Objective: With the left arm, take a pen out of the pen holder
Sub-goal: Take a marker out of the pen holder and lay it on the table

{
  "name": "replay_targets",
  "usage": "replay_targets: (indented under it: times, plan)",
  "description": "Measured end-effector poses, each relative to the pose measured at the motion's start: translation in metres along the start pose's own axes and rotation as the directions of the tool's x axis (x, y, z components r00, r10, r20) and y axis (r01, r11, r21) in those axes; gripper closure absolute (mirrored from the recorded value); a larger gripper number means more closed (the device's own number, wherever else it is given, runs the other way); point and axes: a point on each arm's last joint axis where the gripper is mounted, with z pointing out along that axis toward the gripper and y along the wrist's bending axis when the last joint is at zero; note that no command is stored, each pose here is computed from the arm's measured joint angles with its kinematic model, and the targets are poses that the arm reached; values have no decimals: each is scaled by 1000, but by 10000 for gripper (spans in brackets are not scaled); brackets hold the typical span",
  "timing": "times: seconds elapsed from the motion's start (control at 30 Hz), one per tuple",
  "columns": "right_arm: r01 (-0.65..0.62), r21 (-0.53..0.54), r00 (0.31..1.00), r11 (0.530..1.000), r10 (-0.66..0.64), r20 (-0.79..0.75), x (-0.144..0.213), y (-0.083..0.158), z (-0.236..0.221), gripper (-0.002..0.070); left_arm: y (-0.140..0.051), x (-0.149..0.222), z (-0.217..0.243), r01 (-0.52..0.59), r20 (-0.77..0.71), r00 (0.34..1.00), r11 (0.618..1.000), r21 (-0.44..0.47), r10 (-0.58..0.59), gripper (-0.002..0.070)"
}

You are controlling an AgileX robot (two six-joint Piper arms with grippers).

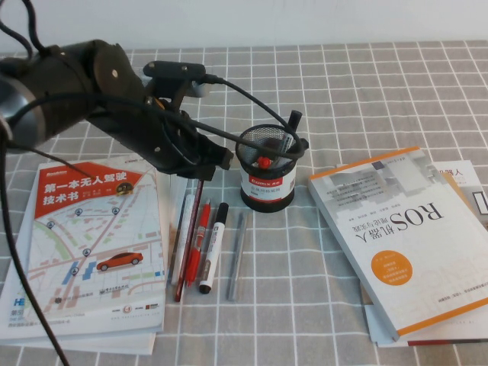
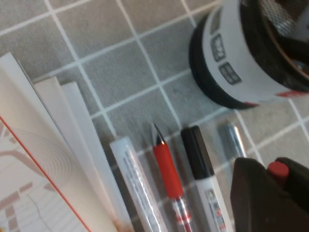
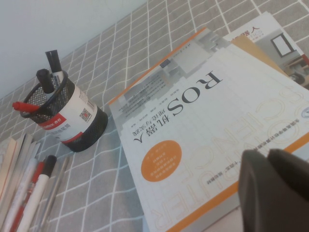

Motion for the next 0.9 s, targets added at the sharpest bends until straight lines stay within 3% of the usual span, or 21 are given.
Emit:
replay_targets:
  times: [0.4,0.7,0.9]
  plan:
    - [0,0,1000,1000,0,0,0,0,0,689,16,3,55,116,-20,993,993,-37,-117,648]
    - [0,0,1000,1000,0,0,0,0,0,689,31,1,63,220,36,975,974,-63,-218,644]
    - [0,0,1000,1000,0,0,0,0,0,689,36,-1,62,235,66,971,970,-69,-230,567]
